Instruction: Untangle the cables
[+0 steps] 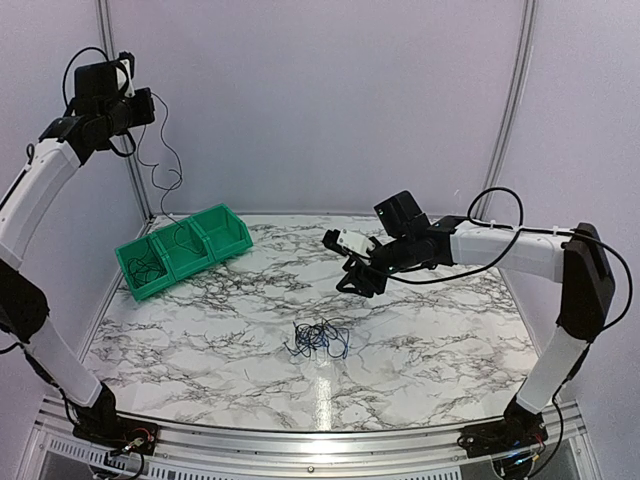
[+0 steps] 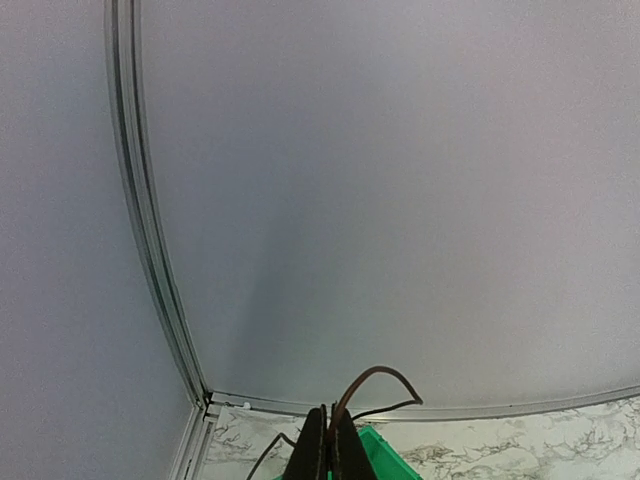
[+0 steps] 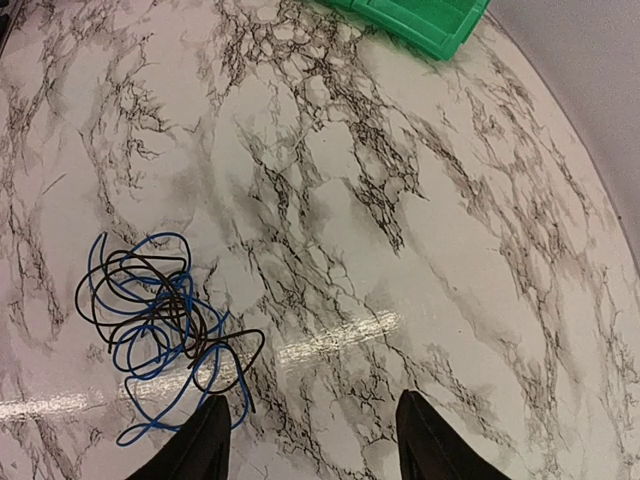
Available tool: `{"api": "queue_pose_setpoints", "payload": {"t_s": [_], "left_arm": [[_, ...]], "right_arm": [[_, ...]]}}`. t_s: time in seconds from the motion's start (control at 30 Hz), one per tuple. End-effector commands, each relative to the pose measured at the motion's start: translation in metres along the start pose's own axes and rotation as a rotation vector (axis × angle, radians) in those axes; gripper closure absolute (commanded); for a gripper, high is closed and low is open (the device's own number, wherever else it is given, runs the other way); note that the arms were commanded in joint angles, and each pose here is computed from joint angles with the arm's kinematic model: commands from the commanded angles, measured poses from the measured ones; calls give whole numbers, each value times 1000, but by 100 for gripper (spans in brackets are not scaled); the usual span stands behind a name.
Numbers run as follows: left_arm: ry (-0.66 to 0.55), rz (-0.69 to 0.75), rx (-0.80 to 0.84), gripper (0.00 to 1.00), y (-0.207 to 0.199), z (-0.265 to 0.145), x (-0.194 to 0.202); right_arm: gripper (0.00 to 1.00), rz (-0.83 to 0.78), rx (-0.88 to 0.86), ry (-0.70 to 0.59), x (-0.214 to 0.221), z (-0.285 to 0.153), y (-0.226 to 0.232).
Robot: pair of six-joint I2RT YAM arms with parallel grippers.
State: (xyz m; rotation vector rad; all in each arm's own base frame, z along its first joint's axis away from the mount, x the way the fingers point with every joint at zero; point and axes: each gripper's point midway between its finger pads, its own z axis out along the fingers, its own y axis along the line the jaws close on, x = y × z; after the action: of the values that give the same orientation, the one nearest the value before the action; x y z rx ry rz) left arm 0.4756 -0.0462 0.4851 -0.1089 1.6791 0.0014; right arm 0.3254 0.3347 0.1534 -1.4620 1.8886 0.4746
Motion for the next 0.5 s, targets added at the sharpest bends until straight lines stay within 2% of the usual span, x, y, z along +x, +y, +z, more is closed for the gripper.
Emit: {"api": "queue_pose_setpoints", "payload": {"t_s": [0.0, 0.27, 0.47], "left_arm": [[27, 36, -54, 100, 13, 15, 15], [128, 48, -73, 100, 20, 38, 68], [254, 27, -56, 100, 18, 52, 142]], "right_arm": [[43, -5, 4, -4, -1, 1, -3], [43, -8, -2, 1, 1, 3, -2], [43, -7, -7, 6, 3, 6, -2]]}}
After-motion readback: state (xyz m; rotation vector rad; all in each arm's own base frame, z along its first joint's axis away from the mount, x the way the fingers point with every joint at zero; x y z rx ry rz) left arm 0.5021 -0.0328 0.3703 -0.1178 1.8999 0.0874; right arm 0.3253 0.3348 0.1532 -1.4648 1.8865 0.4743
